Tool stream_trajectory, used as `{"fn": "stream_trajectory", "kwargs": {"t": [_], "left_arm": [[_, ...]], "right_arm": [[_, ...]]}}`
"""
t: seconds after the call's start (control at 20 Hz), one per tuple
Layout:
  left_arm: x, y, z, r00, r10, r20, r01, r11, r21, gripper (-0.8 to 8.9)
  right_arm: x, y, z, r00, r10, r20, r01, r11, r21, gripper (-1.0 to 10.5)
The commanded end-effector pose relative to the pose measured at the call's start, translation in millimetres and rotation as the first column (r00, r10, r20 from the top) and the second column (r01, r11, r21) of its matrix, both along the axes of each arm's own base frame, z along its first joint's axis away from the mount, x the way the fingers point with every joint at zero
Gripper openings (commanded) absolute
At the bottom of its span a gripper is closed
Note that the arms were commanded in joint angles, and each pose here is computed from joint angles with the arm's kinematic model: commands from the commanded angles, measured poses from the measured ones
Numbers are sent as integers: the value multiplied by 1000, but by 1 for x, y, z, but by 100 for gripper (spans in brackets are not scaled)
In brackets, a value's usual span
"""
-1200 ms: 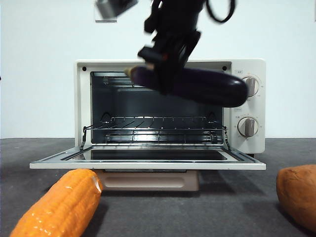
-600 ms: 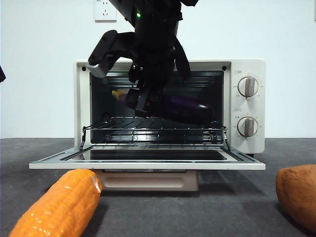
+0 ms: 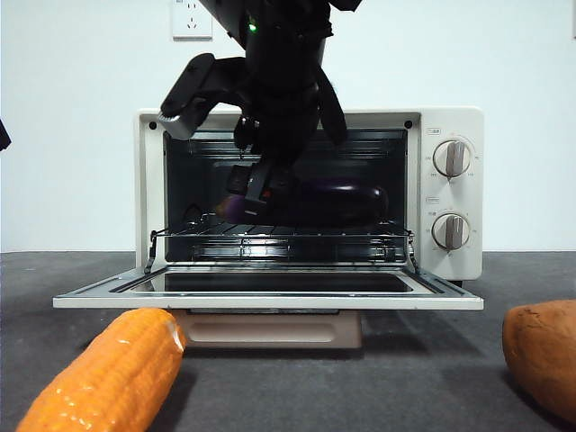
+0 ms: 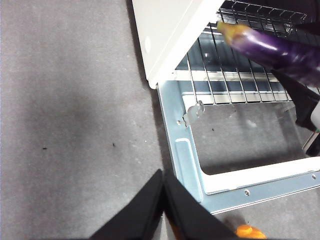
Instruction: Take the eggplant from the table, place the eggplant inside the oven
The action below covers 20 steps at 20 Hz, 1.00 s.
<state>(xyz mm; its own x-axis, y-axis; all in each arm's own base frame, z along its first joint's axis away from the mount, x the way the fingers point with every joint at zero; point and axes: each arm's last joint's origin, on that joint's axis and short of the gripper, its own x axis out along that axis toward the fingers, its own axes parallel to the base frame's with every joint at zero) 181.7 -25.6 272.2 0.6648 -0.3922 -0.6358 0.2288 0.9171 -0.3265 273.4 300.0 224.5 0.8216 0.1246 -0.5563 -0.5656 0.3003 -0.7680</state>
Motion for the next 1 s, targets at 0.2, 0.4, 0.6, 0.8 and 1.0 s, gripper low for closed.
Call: {"fn": "stream_trajectory", "kwargs": {"t": [0.2, 0.4, 0.6, 0.8, 1.0], "left_arm": [[2, 0, 2, 1000, -2, 12, 2, 1000, 0, 6], [3, 0, 2, 1000, -3, 10, 3, 1000, 0, 6], [8, -1, -3, 1000, -3, -19, 3, 1000, 2, 6], [18, -2, -11, 999, -2, -44, 3, 1000, 4, 6], [32, -3, -27, 992, -2, -123, 4, 1000, 11, 6]], "right_arm": [[-5, 11, 3, 1000, 2, 7, -2, 999, 40, 295], [-10, 14, 5, 1000, 0, 15, -1, 1000, 29, 295], [-15, 16, 10, 999, -3, 33, 2, 1000, 26, 291], [-31, 19, 31, 998, 24, 61, -29, 996, 81, 289], [-52, 11, 63, 996, 29, 83, -42, 985, 166, 287]]}}
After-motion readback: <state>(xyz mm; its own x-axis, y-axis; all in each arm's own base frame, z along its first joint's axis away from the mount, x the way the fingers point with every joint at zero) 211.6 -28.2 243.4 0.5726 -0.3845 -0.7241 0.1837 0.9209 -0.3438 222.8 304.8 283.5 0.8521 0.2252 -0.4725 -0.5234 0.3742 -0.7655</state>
